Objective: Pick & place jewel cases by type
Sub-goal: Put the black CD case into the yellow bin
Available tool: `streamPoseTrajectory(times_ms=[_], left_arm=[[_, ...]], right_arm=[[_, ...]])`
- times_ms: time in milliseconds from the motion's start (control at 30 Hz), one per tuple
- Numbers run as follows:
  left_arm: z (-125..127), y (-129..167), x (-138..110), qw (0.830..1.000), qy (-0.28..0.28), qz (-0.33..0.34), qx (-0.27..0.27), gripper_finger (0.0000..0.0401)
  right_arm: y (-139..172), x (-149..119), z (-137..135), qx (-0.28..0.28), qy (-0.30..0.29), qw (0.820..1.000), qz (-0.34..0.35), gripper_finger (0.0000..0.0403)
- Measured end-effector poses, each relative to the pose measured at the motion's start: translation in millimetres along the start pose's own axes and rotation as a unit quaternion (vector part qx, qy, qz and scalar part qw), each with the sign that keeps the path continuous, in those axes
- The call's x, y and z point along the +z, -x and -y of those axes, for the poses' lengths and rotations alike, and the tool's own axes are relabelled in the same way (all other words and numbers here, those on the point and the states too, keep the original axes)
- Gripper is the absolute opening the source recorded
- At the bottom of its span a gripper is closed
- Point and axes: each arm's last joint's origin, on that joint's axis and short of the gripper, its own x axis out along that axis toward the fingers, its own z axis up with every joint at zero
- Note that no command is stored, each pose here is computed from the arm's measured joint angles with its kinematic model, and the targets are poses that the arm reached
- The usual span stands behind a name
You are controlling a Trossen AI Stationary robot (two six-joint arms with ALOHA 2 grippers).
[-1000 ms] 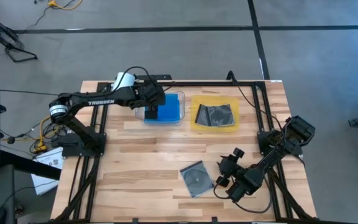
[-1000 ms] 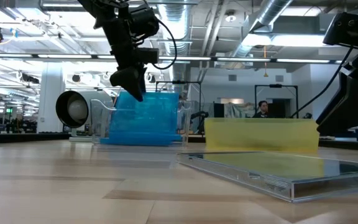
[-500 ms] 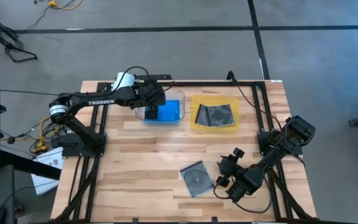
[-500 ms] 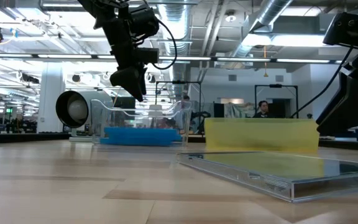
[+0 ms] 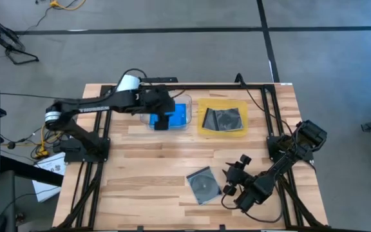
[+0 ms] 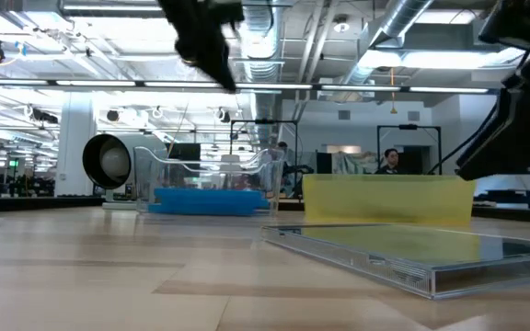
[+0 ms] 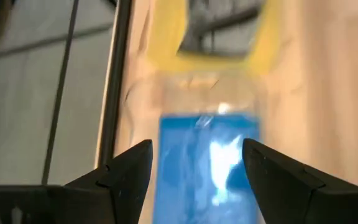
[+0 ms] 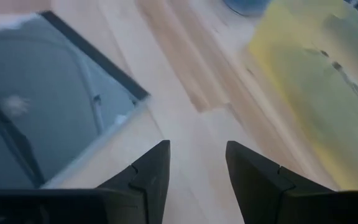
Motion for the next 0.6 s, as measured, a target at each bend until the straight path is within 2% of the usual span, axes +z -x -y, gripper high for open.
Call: streamPoseTrajectory(times_ms=[133, 233, 367, 600], left_arm=[[19.6, 32.1, 16.8, 0.997, -0.007, 0.064, -0.034, 0.0243], [37.0, 48.0, 21.1, 0.992, -0.006, 0.093, -0.084, 0.0243], [62.6, 59.2, 26.0, 0.984, -0.017, 0.110, -0.137, 0.0243], [99.0, 66.2, 28.2, 0.976, -0.044, 0.111, -0.181, 0.0243]], right_arm=[[1.2, 3.9, -7.7, 0.026, 0.008, 0.999, 0.016, 0.0150], [1.6, 6.3, -12.0, 0.042, 0.010, 0.999, 0.025, 0.0150], [3.6, 10.6, -16.1, 0.055, 0.012, 0.998, 0.033, 0.0150], [25.1, 37.8, -29.5, 0.079, 0.021, 0.994, 0.070, 0.0150]])
